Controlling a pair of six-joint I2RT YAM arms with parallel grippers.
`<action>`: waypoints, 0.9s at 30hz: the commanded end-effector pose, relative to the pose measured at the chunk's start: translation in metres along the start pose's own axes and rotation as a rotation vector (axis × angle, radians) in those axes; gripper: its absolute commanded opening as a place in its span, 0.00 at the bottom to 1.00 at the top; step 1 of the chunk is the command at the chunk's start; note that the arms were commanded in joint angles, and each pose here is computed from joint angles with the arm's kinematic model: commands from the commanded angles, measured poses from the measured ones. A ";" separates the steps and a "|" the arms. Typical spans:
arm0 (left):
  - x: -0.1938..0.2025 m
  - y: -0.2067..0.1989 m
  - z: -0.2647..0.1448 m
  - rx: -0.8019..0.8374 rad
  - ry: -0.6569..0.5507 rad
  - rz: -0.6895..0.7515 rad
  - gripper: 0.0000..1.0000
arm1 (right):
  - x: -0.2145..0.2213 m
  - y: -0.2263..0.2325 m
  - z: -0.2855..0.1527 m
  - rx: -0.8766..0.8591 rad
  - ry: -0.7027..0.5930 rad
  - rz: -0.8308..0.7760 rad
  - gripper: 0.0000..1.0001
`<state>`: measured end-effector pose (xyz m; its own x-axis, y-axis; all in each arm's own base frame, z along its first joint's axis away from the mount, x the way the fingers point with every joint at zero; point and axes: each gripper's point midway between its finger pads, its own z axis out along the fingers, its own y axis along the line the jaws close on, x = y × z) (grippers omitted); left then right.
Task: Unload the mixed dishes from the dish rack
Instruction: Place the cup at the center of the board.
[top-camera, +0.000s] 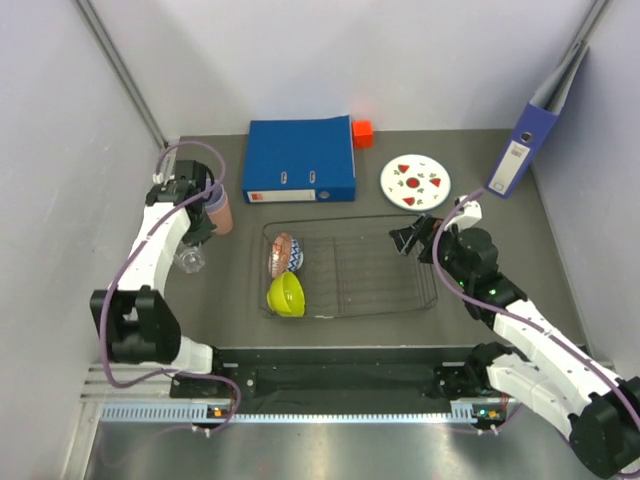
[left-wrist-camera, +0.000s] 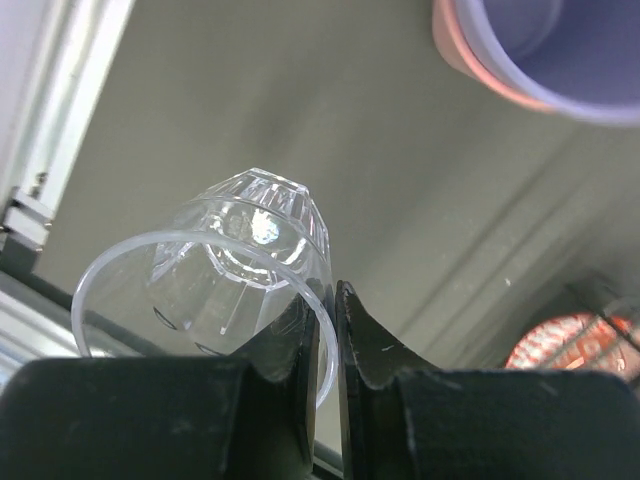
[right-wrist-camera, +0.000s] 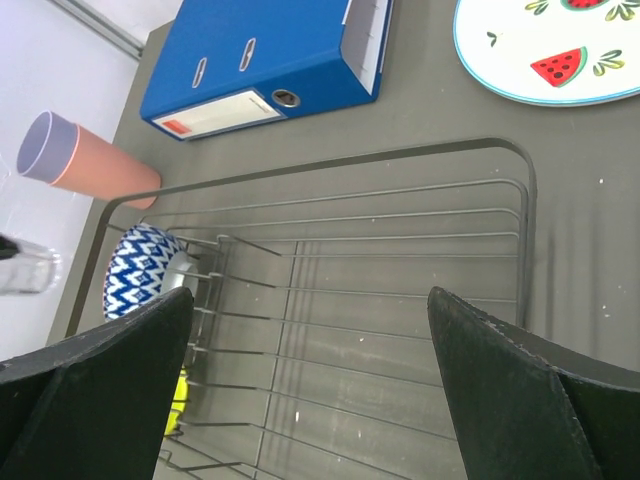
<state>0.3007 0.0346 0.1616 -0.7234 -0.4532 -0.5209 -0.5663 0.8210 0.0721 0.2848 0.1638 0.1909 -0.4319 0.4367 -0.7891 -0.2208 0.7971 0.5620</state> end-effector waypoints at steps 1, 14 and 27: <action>-0.028 -0.006 0.020 0.054 -0.030 -0.084 0.00 | -0.018 0.010 -0.006 -0.030 -0.070 -0.019 1.00; -0.050 -0.009 0.084 0.052 0.039 -0.201 0.00 | -0.017 0.005 -0.010 -0.009 -0.075 -0.026 1.00; -0.041 -0.005 0.093 0.034 0.050 -0.182 0.27 | -0.012 0.000 -0.008 0.010 -0.051 -0.035 1.00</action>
<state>0.3598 0.0742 0.0864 -0.6670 -0.6177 -0.4167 -0.6735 0.7390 -0.0175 0.2804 0.1542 0.1944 -0.4059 0.4321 -0.8053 -0.2069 0.8148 0.5416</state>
